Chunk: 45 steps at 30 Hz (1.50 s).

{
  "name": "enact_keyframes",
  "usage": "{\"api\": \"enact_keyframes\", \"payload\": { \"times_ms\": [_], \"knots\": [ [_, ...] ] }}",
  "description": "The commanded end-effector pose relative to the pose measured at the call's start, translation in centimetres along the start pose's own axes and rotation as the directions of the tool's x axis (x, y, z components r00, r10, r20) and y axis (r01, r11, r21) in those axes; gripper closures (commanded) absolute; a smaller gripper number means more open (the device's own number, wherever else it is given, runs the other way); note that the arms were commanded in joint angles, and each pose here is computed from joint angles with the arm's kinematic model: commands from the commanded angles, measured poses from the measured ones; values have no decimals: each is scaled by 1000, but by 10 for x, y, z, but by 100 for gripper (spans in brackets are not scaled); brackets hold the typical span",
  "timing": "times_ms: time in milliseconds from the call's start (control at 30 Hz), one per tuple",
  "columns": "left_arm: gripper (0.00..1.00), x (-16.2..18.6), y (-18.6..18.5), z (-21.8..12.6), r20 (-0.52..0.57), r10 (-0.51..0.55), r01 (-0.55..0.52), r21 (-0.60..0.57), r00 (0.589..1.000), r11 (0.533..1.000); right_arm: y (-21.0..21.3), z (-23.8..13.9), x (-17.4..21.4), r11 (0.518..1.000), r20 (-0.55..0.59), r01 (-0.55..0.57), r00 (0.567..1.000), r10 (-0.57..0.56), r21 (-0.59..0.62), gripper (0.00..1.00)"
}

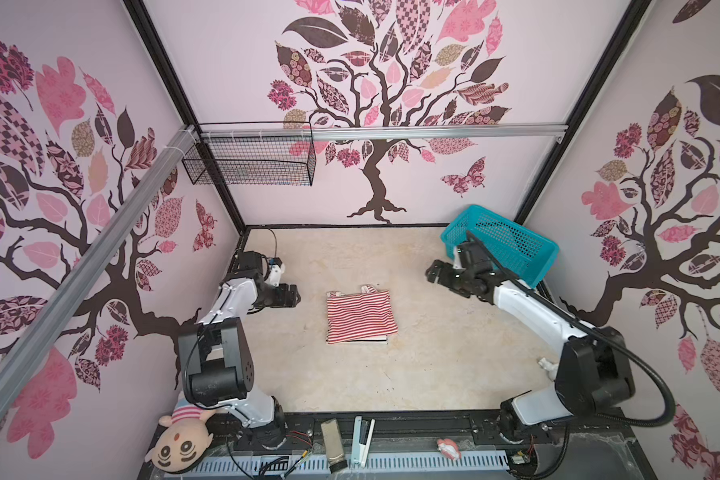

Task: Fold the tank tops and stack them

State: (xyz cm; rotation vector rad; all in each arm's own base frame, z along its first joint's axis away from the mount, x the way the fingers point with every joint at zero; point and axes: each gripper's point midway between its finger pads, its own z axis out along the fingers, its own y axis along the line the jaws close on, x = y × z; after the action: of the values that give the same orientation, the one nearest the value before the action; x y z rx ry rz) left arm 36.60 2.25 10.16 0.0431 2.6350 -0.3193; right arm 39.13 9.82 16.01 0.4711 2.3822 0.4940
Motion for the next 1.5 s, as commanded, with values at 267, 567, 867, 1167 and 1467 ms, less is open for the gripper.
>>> {"api": "enact_keyframes", "payload": {
  "times_ms": [267,567,867,1167,1467],
  "knots": [
    [2,-52,-13,-36,624,20,-60,43,781,997,-125,-52,-38,974,465,11,877,-117,225,0],
    [2,-44,-12,5,640,22,-81,62,768,995,-129,-49,-41,953,554,128,789,-265,274,0],
    [2,-45,-33,25,617,169,-171,-56,769,984,-134,-36,-33,946,564,167,769,-301,277,0],
    [2,-23,-28,12,729,225,-105,-207,647,973,-127,-25,-29,952,619,217,724,-304,214,0],
    [2,-27,-24,21,688,184,-110,-150,702,983,-112,1,-18,920,644,350,666,-377,176,1]
  ]
}}
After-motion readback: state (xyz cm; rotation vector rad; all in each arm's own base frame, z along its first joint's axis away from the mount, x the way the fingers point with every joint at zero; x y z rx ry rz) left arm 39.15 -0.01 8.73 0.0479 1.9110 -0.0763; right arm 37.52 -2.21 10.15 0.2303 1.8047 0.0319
